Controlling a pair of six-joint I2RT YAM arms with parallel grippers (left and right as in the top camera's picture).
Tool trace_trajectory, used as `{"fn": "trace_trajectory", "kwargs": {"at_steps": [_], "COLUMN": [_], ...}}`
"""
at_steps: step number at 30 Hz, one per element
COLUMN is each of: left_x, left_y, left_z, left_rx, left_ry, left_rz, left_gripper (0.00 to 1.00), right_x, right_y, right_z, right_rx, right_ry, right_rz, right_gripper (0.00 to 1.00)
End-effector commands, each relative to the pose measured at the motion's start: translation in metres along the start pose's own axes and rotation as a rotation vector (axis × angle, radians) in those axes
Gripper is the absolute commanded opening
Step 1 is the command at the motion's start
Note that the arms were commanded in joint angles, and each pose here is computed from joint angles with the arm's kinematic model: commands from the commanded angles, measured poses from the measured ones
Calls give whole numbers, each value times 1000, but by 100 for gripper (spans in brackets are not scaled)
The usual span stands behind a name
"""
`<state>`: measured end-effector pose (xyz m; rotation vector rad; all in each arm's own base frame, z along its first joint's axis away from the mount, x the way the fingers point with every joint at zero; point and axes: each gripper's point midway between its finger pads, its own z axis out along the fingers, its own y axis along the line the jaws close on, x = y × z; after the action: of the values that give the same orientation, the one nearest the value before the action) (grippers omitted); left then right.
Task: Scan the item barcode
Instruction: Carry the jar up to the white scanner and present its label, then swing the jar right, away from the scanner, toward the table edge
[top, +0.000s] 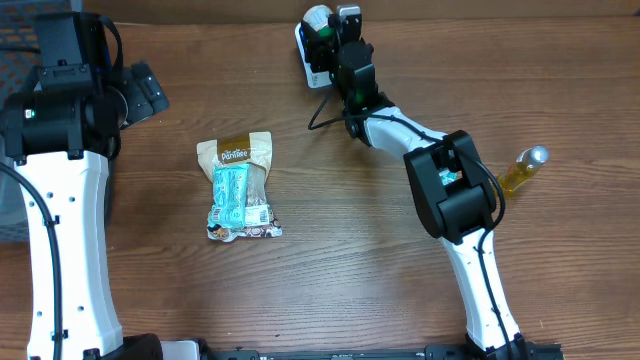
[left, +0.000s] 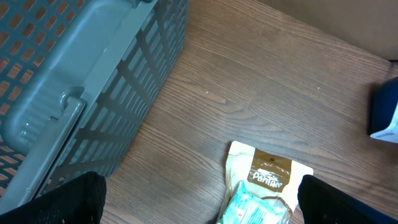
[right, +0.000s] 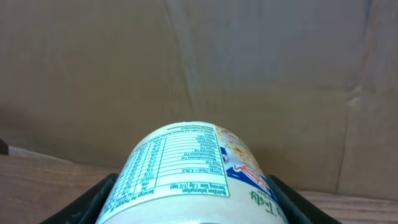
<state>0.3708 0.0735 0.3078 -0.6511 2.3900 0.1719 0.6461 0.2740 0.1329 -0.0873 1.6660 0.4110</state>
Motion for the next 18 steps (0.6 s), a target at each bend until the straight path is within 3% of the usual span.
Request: {"fn": "trace_trajectory", "kwargs": {"at_steps": [1,6,11,15,18], "left_x": [-2,-2,-2,-2,-2], "left_y": [2,2,2,2,2], "left_z": [0,0,0,0,0], "left_rx": [-12,-12,-12,-12,-12], "left_ry": [-7,-7,-7,-7,-7], "left_rz": [-4,-4,-4,-4,-4], "left_gripper": [100,100,100,100,99], "right_x": [-8,-28,-94,-135,-152], "right_y": [6,9,18,21,8], "right_z": [4,3,-13,-43,-88], "right_rx": [-21,-33,-28,8,70], "right_ry": [-30,-86,-112,11,194], "right_rz": [7,12,14,2,-13], "right_gripper": [10,6,5,5,5]}}
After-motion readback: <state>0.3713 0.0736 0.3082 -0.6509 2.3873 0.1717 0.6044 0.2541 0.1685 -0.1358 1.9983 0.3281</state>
